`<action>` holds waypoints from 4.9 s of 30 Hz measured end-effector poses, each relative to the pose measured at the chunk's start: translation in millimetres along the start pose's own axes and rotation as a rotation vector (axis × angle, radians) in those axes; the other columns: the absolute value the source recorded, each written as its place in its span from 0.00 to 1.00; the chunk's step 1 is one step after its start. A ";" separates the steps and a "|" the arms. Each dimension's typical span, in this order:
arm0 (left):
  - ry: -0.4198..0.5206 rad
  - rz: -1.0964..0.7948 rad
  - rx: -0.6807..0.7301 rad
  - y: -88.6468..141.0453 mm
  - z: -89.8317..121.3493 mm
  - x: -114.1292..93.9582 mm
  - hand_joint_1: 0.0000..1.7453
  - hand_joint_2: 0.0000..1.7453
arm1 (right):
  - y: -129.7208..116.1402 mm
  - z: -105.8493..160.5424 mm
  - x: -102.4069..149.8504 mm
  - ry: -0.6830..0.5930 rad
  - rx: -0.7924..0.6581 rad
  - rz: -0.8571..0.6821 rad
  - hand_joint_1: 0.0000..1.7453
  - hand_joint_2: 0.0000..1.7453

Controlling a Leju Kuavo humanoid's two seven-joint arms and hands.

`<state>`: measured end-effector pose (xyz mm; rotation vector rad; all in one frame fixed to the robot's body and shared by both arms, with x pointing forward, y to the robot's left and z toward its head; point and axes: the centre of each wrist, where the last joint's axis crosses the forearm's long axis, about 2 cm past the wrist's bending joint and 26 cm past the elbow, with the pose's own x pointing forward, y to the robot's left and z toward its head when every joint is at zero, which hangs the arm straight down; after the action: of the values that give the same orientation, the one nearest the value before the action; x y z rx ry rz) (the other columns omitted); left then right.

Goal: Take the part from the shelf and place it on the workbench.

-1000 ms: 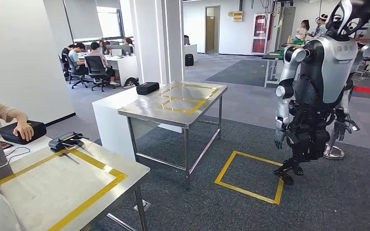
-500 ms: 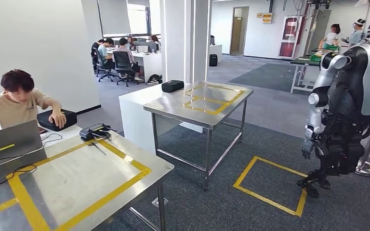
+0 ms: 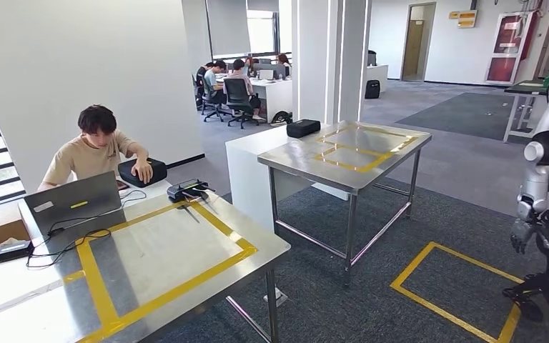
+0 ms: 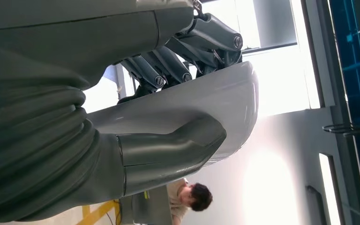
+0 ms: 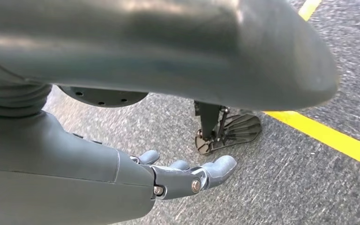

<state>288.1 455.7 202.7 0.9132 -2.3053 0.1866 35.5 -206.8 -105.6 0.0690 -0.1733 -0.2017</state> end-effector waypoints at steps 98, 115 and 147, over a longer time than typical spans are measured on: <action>0.017 -0.059 -0.019 2.1 18.8 3.6 1.00 1.00 | 1.3 0.7 -5.7 0.016 -0.014 -0.035 0.00 0.00; 0.191 -0.015 -0.108 -14.6 16.0 -7.9 1.00 1.00 | -1.2 0.4 -4.5 0.012 -0.018 -0.042 0.00 0.00; 0.146 -0.976 -1.291 -115.5 76.5 -83.6 0.00 0.00 | -2.1 0.4 -5.5 0.026 -0.006 -0.026 0.00 0.00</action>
<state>370.6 389.9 80.0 1.0394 -1.1369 -1.3841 29.7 -207.8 -106.3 0.0675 -0.1464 -0.2270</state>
